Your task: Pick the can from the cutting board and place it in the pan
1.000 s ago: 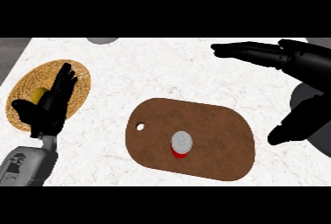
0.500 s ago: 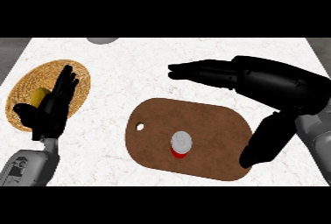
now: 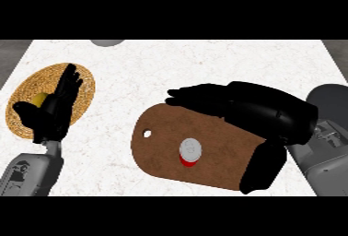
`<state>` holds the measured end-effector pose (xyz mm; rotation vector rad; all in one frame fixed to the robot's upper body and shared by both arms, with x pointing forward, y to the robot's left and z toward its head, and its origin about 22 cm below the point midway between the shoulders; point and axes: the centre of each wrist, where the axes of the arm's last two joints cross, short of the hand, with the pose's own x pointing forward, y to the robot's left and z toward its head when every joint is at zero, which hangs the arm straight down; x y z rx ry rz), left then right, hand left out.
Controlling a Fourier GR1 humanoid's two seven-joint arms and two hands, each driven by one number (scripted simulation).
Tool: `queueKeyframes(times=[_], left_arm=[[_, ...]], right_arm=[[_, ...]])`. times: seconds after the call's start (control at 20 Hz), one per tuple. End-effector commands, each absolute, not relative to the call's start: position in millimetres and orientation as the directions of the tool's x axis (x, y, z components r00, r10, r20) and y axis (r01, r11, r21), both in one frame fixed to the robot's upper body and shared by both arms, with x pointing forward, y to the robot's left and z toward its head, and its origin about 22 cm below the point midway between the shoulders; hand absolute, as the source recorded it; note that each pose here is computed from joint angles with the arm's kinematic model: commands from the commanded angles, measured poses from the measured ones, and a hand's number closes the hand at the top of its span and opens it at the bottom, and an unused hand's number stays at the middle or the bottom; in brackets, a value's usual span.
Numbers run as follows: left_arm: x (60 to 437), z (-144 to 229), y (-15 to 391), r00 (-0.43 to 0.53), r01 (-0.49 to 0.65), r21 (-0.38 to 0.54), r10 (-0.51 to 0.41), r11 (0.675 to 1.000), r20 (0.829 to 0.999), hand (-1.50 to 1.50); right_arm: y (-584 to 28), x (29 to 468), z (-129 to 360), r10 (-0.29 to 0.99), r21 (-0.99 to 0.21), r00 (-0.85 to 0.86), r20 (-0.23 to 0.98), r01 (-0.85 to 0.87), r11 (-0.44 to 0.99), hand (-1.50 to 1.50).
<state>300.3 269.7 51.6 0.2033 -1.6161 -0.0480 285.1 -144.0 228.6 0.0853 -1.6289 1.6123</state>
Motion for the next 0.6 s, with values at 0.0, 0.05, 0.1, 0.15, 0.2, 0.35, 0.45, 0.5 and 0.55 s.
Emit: queueKeyframes(times=[0.0, 0.05, 0.1, 0.15, 0.2, 0.35, 0.45, 0.5, 0.55], left_arm=[[295.7, 52.8, 270.6, -0.044, -0.103, 0.164, -0.169, 0.981, 0.985, 0.00], [303.2, 50.8, 258.5, -0.051, -0.105, 0.152, -0.158, 0.983, 0.986, 0.00], [296.1, 60.9, 281.0, -0.047, -0.101, 0.167, -0.172, 0.981, 0.984, 0.00], [282.8, 56.0, 268.6, -0.054, -0.087, 0.143, -0.148, 0.986, 0.988, 0.00], [283.7, 54.4, 279.4, -0.042, -0.110, 0.163, -0.168, 0.980, 0.985, 0.00], [293.7, 51.4, 289.2, -0.060, -0.096, 0.142, -0.148, 0.985, 0.987, 0.00], [313.6, 44.2, 274.8, -0.038, -0.087, 0.145, -0.148, 0.986, 0.988, 0.00], [304.9, 53.9, 279.0, -0.043, -0.108, 0.158, -0.163, 0.982, 0.986, 0.00], [292.8, 33.0, 271.8, -0.039, -0.100, 0.152, -0.157, 0.983, 0.987, 0.00]], right_arm=[[-122.7, 270.4, 223.5, 0.527, -0.805, -0.631, 0.569, -0.558, 0.201, -1.50], [-130.0, 282.5, 232.8, 0.539, -0.817, -0.638, 0.550, -0.544, 0.190, -1.50], [-150.3, 299.9, 209.2, 0.567, -0.820, -0.623, 0.539, -0.542, 0.184, -1.50], [-132.4, 288.8, 196.4, 0.584, -0.831, -0.623, 0.521, -0.526, 0.181, -1.50], [-139.6, 303.4, 216.6, 0.592, -0.815, -0.605, 0.532, -0.555, 0.166, -1.50], [-145.7, 308.2, 188.0, 0.615, -0.810, -0.598, 0.514, -0.574, 0.119, -1.50], [-142.6, 295.0, 188.8, 0.591, -0.807, -0.619, 0.518, -0.582, 0.098, -1.50], [-134.4, 297.5, 190.9, 0.580, -0.802, -0.622, 0.527, -0.589, 0.098, -1.50], [-122.7, 291.9, 167.2, 0.594, -0.800, -0.620, 0.512, -0.597, 0.067, -1.50]])
